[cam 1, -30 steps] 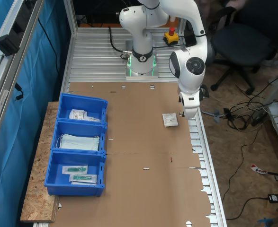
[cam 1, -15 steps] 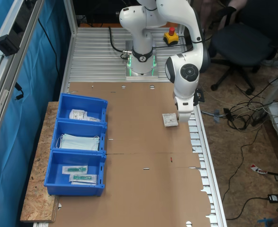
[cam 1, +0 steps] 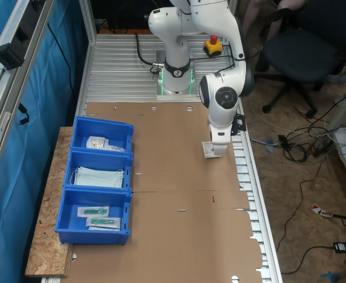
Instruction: Pick and place sorting task of medical equipment.
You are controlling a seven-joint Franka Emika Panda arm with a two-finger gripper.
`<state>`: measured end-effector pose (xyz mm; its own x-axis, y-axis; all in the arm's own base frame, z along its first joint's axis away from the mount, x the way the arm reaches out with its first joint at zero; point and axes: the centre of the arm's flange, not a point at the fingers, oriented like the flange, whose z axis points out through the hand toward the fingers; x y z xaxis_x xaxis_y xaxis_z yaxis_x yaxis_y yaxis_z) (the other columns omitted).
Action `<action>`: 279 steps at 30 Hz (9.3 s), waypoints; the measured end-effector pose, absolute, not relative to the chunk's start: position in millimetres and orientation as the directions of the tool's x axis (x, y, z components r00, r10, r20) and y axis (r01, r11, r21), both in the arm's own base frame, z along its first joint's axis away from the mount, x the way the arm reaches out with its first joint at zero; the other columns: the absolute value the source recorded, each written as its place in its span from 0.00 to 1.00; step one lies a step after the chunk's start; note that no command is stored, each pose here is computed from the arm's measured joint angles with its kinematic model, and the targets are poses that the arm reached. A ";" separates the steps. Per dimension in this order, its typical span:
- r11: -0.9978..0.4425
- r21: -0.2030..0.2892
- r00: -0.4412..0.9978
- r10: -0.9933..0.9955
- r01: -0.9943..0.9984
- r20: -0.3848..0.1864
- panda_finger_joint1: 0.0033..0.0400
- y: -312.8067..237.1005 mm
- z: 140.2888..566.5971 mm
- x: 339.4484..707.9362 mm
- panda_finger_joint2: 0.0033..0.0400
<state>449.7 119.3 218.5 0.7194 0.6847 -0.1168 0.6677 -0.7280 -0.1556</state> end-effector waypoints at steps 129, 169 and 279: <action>-0.736 -0.135 0.736 0.674 0.663 -0.059 1.00 119.5 153.2 446.3 1.00; -0.738 -0.130 0.739 0.672 0.663 -0.051 1.00 118.3 148.6 443.6 1.00; -0.736 -0.094 0.738 0.674 0.671 -0.009 0.07 118.0 175.2 445.6 0.07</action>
